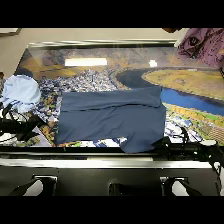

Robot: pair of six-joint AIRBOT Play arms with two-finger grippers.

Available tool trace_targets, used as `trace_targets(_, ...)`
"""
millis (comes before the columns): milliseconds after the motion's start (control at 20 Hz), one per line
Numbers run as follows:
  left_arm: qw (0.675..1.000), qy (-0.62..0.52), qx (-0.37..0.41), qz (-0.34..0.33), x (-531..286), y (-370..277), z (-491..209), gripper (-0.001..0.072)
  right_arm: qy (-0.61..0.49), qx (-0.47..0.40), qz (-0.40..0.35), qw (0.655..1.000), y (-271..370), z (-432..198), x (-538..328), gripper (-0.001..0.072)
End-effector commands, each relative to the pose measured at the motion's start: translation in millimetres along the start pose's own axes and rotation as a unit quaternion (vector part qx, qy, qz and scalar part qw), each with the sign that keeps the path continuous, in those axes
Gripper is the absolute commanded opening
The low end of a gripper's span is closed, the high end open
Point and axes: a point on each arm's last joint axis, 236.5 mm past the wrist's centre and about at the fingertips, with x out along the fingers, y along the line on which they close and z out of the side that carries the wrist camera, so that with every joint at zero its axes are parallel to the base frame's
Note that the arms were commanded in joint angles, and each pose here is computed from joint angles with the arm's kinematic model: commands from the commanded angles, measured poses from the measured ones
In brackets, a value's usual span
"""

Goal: Fold the clothes and pants, and hang the long-sleeved shirts on hangers.

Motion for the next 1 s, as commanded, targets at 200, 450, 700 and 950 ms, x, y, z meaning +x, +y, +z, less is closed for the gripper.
trace_targets(200,1.0,0.01,-0.003,0.001,0,1,-5,0.07,-0.075,0.006,0.027,0.997,5,29,5,0.0361)
trace_targets(450,1.0,0.021,0.003,0.003,0,3,-10,0.0701,-0.071,-0.01,0.033,0.997,8,27,6,0.0043)
trace_targets(700,0.998,0.028,-0.009,-0.056,4,13,-12,0.0701,-0.07,-0.013,0.037,0.997,10,26,6,0.0031)
trace_targets(950,0.994,0.06,-0.028,-0.082,25,31,-34,0.0699,-0.071,-0.012,0.036,0.997,10,26,5,0.0031)
